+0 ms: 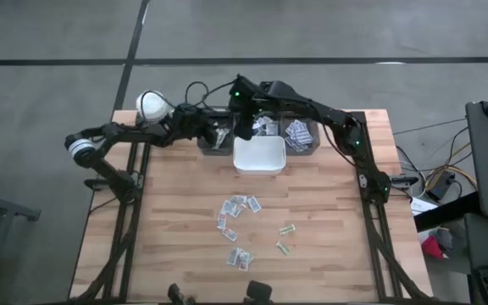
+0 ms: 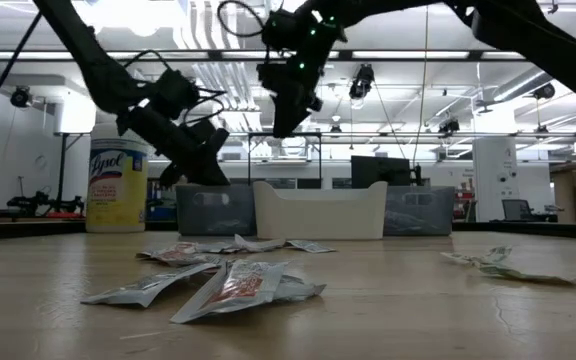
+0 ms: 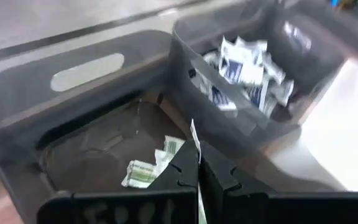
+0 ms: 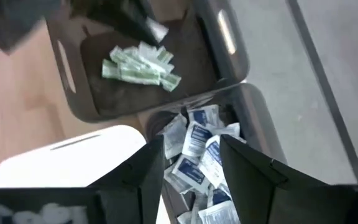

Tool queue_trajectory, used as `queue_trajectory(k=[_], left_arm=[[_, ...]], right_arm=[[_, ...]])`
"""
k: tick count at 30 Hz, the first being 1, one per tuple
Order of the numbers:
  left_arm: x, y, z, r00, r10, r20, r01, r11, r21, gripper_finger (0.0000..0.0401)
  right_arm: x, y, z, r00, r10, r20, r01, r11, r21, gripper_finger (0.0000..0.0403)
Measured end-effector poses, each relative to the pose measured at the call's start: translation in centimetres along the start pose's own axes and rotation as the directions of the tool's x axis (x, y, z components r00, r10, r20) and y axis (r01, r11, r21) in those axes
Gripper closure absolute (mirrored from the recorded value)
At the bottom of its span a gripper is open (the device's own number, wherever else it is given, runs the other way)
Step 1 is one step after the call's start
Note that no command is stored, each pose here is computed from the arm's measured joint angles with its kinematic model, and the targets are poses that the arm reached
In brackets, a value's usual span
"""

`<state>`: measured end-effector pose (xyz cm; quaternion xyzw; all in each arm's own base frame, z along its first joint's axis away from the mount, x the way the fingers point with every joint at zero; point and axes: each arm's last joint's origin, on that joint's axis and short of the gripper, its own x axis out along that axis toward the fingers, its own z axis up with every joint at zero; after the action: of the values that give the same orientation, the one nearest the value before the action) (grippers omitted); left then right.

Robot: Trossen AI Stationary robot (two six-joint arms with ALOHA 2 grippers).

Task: Pick & Place First Aid Supplies
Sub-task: Put the top green bandage pack into the left black bin

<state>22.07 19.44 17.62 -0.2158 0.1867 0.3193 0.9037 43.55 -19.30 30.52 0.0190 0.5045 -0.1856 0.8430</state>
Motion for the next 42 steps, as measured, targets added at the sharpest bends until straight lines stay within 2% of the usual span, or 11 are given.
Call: queue_trajectory(k=[3,7,11,21,31,35,42], left_arm=[[0.2,-0.8,0.9,0.997,0.028,-0.071,-0.019,0.992,0.125,0.0401],[0.3,-2.0,2.2,0.984,0.104,-0.146,-0.054,0.949,0.311,0.0401],[0.7,-2.1,2.3,0.963,0.147,-0.224,-0.053,0.924,0.379,0.0401],[1.4,-2.1,2.2,0.944,0.149,-0.294,-0.030,0.927,0.373,0.0391],[0.7,-2.4,2.9,0.943,0.122,-0.309,-0.022,0.951,0.308,0.0288],[-0.9,-3.0,4.6,0.959,0.104,-0.264,-0.021,0.955,0.297,0.0266],[-5.2,-4.0,6.6,0.987,0.065,-0.148,-0.018,0.955,0.298,0.0263]], right_arm=[[-1.8,-0.5,0.1,0.999,-0.003,0.034,0.002,1.000,0.027,0.0257],[-4.1,-0.8,0.2,0.997,-0.011,0.081,0.007,0.999,0.042,0.0266],[-6.0,-1.0,0.2,0.993,-0.018,0.119,0.011,0.998,0.054,0.0275],[-8.9,-1.6,-0.1,0.984,-0.032,0.176,0.016,0.996,0.092,0.0292],[-9.1,-1.4,-1.1,0.990,-0.029,0.136,0.014,0.994,0.106,0.0302],[-9.3,-1.2,-3.0,0.995,-0.027,0.096,0.014,0.991,0.133,0.0307],[-11.1,0.8,-8.9,0.981,-0.021,0.192,-0.023,0.975,0.222,0.0317]])
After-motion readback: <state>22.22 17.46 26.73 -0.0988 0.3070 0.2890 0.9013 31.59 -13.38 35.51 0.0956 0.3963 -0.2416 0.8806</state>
